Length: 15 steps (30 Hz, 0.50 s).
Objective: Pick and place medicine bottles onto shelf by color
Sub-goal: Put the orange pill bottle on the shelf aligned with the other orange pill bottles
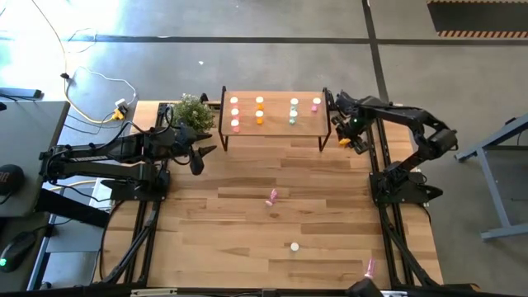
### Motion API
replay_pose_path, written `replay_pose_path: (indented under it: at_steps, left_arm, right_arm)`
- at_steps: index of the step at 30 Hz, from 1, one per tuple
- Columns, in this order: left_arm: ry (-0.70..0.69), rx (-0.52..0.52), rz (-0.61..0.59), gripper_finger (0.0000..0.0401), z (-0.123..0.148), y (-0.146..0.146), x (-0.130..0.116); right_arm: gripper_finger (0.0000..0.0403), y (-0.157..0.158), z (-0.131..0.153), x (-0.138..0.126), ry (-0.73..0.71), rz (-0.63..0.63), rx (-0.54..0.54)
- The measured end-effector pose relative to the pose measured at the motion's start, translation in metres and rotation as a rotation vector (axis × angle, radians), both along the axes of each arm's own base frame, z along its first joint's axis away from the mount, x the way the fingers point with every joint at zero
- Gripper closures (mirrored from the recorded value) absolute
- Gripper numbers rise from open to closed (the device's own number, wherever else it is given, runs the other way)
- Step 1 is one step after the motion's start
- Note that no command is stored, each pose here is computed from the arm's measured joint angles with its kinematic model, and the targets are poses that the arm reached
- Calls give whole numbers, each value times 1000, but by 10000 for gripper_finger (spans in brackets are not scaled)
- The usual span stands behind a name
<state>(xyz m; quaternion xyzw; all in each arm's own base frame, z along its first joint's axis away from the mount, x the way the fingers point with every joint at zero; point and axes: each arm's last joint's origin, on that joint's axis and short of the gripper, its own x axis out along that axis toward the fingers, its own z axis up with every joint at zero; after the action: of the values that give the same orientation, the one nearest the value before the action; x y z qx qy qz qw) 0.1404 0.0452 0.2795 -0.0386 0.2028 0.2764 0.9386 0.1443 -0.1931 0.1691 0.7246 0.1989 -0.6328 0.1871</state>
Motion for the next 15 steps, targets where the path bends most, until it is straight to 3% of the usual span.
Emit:
replay_pose_path:
  at_steps: [15]
  left_arm:
    - [-3, -4, 2, 206, 0, 0, 0]
  right_arm:
    - [236, 1, -11, -2, -22, -41, -80]
